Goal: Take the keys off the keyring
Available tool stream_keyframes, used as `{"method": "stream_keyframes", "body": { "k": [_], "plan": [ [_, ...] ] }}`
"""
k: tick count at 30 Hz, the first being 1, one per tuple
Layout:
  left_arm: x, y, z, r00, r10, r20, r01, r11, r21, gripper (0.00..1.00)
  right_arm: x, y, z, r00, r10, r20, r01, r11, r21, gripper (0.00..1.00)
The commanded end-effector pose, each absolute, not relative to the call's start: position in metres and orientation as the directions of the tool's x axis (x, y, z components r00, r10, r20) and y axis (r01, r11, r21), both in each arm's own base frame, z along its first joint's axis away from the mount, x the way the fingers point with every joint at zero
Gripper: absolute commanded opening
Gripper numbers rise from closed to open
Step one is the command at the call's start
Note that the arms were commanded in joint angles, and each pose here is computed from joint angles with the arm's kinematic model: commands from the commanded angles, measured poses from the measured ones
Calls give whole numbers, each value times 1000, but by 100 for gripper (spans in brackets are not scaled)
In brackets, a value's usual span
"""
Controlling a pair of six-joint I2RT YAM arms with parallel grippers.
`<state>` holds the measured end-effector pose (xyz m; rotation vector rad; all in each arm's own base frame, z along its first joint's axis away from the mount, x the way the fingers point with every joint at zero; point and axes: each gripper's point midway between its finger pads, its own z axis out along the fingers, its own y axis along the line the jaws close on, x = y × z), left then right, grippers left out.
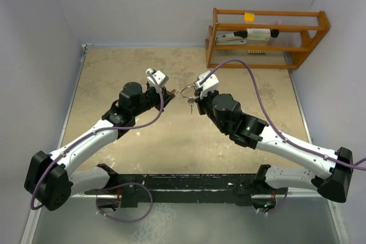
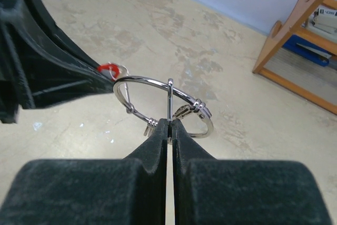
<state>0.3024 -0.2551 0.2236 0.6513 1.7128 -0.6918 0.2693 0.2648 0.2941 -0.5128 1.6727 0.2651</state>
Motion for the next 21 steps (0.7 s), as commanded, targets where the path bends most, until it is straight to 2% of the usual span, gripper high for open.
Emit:
{"method": "stream_keyframes", "body": {
  "k": [1, 8, 14, 21],
  "plan": [
    [306, -242, 265, -155, 47, -987, 686, 724, -73, 0, 273, 263, 296, -86, -138, -987, -438, 895, -87, 0],
    [300, -244, 305, -27, 9, -1000, 723, 690, -13, 0, 272, 281, 268, -127, -163, -978, -494, 866, -80, 0],
    [295, -246, 327, 42, -14, -999, 741, 672, 21, 0, 265, 290, 276, -95, -132, -987, -552, 832, -59, 16],
    [292, -251, 336, 46, -20, -999, 763, 646, 22, 0, 254, 290, 295, 47, -47, -998, -612, 788, -66, 24]
  ]
}}
